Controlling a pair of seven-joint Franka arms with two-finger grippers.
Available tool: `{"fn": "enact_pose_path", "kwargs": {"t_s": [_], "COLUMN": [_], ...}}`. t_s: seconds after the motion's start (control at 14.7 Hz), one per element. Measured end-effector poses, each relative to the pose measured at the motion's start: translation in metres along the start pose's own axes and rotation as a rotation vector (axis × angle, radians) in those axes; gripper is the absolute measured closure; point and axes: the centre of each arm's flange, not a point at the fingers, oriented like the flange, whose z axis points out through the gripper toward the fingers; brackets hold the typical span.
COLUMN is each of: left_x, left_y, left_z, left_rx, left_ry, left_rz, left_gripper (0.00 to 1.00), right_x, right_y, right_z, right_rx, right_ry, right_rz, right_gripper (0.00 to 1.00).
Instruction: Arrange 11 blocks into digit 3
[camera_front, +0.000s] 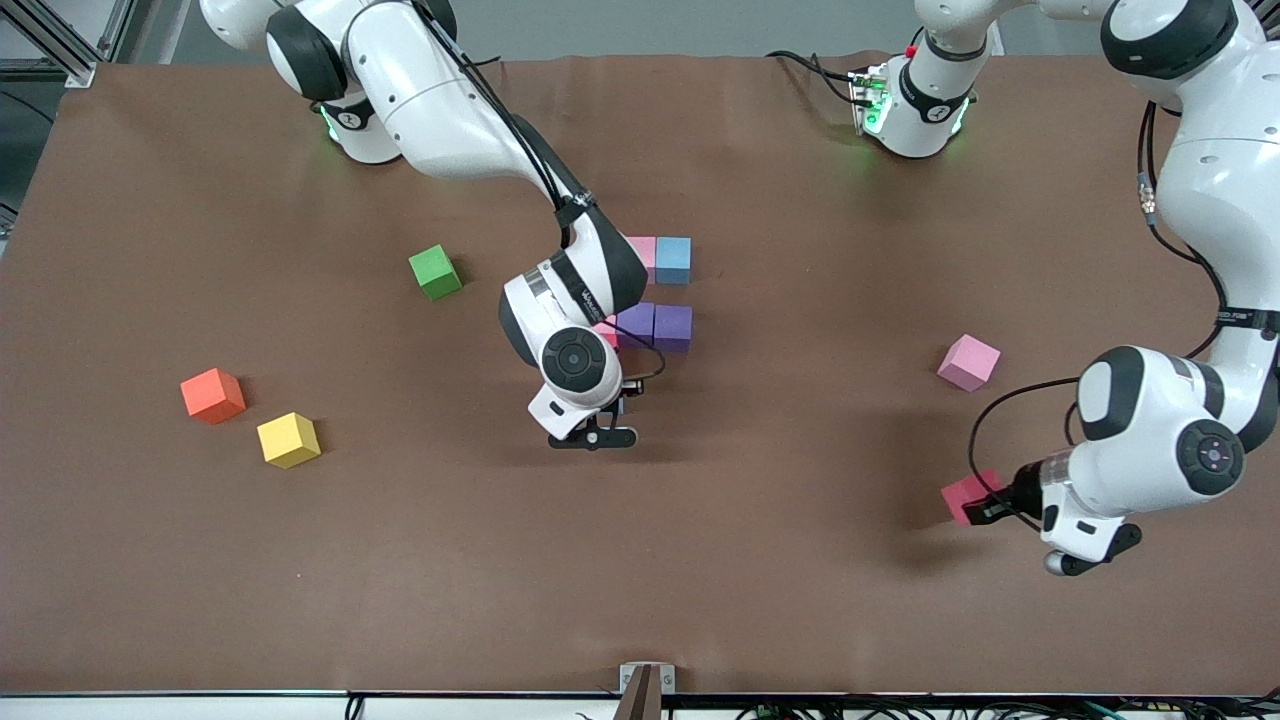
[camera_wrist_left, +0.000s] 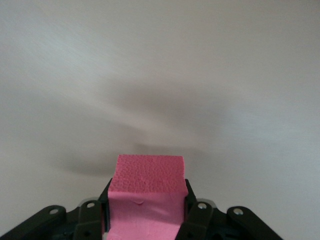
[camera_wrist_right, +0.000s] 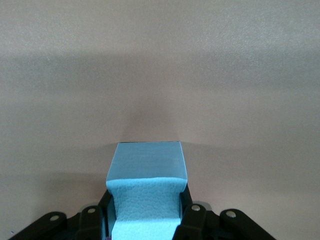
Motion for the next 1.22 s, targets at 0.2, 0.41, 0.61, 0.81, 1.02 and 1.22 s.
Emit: {"fn": "enact_pose_path", "kwargs": {"t_s": [0.2,0.41,0.61,0.81,1.02,1.22], "left_x": [-0.038,-0.077,-0.101,-0.126,-0.144,-0.156], "left_y": [0.063,0.117,0.148,0.174,0.191,0.202], "left_z": [-0.001,0.008,0.012,0.019,0.024,0.029], "left_rx": [-0.014,-0.016,-0.033,-0.032,-0.025,-0.031], "left_ry": [-0.01,-0.018,-0.017,-0.023,-0.029,-0.038], "left_rz": [-0.156,-0.308,-0.462,-0.597,-0.716,-0.853], "left_gripper": [0.47,0.47,0.47,0.47,0.47,0.47], "right_x": [0.0,0.002,0.003,0.003,0.003,0.004], "right_y": [0.001,0.003,0.005,0.005,0.005,0.004], "right_z": [0.0,-0.001,-0.001,-0.001,-0.001,-0.005], "right_rx": [0.0,0.001,0.001,0.001,0.001,0.005], "right_ry": [0.0,0.0,0.0,0.0,0.0,0.007], "right_rz": [0.001,0.003,-0.004,-0.006,-0.006,-0.006], "right_gripper": [0.48,0.48,0.48,0.46,0.31,0.02]}}
